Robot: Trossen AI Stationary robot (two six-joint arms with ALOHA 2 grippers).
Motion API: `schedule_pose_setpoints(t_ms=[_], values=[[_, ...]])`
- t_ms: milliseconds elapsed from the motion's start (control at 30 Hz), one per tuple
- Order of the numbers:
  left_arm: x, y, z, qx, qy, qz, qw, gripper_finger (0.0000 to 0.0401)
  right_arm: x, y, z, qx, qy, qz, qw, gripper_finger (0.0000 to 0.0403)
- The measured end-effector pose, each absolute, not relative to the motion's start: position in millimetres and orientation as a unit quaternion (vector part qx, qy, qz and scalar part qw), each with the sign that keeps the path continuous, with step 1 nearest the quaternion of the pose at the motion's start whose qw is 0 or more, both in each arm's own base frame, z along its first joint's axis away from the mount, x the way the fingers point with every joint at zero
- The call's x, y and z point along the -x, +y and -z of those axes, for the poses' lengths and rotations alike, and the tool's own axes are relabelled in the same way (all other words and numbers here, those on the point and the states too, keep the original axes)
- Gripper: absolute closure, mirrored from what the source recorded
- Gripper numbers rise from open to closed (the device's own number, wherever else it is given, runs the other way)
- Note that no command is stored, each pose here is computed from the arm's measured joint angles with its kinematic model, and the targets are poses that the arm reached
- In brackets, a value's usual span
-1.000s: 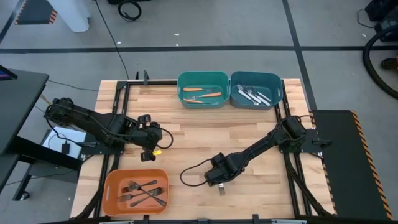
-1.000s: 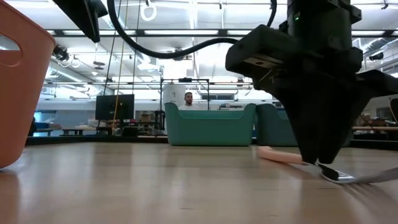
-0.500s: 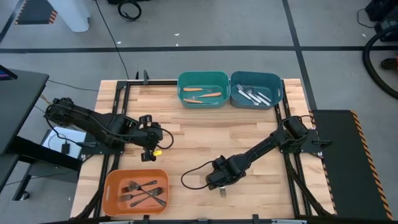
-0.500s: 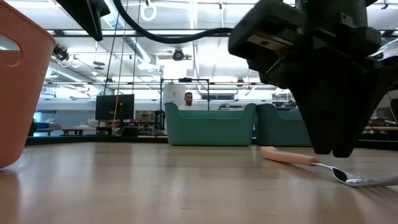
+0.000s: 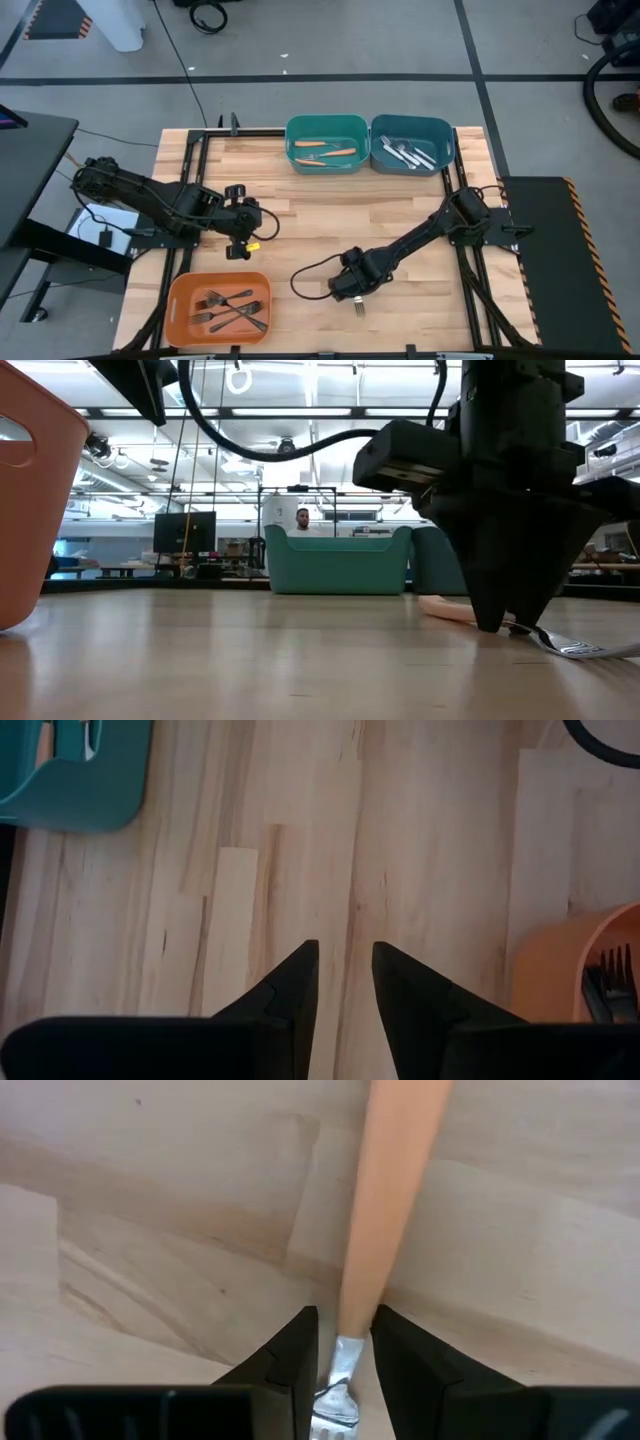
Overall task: Sort silverware by color (type)
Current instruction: Put the orange fork into the green bin
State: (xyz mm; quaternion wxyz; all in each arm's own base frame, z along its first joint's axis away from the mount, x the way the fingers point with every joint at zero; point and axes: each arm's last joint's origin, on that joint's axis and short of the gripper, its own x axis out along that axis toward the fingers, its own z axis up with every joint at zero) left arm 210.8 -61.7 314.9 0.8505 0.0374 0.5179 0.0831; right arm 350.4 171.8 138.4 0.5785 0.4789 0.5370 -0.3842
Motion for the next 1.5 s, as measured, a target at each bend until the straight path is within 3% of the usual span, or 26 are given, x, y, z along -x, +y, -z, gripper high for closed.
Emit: schedule_pose_setpoints(t_ms=[233,433,767,1167,1400,1500], values=[[-210.9,-61.7,-314.9,-0.042,0.517,-0.081,0.851,0.0294,-348.0,171.2,-132.4,-0.460,0.554,0.396,0.569,0.0305],[-211.1,-61.7,-315.0,-0.048,0.517,-0.077,0.851,0.0294,-349.5,165.3,-131.7,-0.436,0.586,0.368,0.576,0.0371],[-214.4,-49.5,-315.0,-0.034,0.518,-0.101,0.849,0.0294,-358.8,161.6,-142.5,-0.422,0.604,0.321,0.595,0.0372],[-223.4,-20.1,-317.0,-0.036,0.506,-0.131,0.851,0.0294,-383.4,144.3,-224.5,-0.391,0.484,0.314,0.717,0.0372],[-235.0,-3.2,-323.1,-0.033,0.458,-0.148,0.876,0.0294,-389.2,62.1,-271.2,-0.252,0.347,0.417,0.801,0.0371],[-236.6,4.9,-324.3,-0.031,0.450,-0.159,0.878,0.0294,-385.2,12.7,-291.0,-0.157,0.324,0.463,0.810,0.0370]])
